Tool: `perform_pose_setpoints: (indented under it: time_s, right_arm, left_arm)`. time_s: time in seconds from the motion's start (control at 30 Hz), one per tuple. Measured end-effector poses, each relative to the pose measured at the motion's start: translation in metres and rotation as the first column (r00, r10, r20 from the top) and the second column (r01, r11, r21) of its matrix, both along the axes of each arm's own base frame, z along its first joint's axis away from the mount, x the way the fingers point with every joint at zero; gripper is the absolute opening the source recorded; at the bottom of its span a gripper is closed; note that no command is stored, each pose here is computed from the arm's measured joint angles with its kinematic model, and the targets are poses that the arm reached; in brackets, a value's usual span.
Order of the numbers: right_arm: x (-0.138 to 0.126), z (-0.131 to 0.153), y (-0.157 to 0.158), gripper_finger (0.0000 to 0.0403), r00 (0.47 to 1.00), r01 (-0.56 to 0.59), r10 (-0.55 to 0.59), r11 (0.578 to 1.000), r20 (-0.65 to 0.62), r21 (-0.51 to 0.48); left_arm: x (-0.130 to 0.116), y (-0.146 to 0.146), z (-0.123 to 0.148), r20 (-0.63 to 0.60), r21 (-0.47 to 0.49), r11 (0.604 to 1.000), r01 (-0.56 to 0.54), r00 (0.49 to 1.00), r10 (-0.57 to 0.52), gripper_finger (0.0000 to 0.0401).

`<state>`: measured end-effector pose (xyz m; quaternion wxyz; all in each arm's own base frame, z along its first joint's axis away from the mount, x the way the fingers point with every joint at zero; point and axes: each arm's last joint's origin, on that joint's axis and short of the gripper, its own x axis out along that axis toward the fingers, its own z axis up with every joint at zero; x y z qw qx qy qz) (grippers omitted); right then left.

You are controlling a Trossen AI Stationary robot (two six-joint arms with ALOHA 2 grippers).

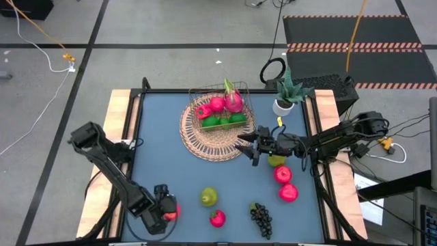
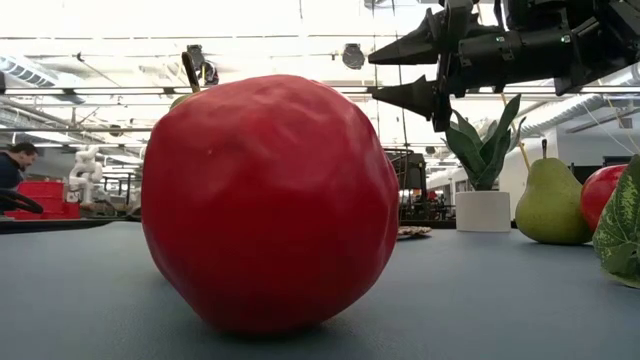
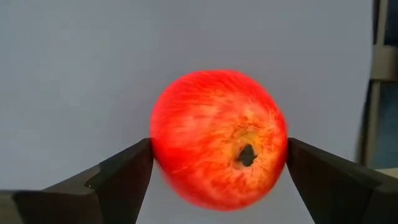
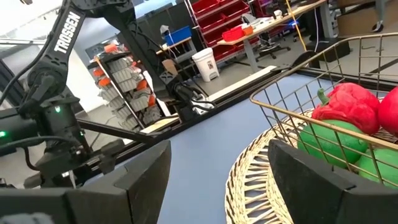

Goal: Build produce basket
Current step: Put the red apple into the gold wire basket

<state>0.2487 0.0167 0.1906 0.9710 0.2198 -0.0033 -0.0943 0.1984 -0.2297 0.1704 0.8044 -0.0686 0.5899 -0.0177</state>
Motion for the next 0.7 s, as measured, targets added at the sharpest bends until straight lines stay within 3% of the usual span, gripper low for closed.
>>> perform_pose_setpoints:
  time_s: [0.27,0.6,0.7]
  right_arm:
    - [0.0000,0.0002,0.0000,0.0265,1.000,0.000,0.000,1.000,0.002,0.000]
    - [0.0000,0.0002,0.0001,0.0265,1.000,0.001,-0.001,1.000,0.007,0.029]
    - [0.0000,0.0001,0.0001,0.0265,1.000,0.000,-0.001,1.000,0.006,0.026]
  left_arm:
    - [0.0018,-0.0015,-0.0096,0.006,0.074,0.992,0.105,0.994,-0.105,0.0351]
    - [0.0016,-0.0001,-0.0097,0.000,0.083,0.991,0.108,0.994,-0.108,0.0294]
    - [0.0066,0.0064,-0.0037,0.079,0.137,0.988,0.078,0.993,-0.090,0.0294]
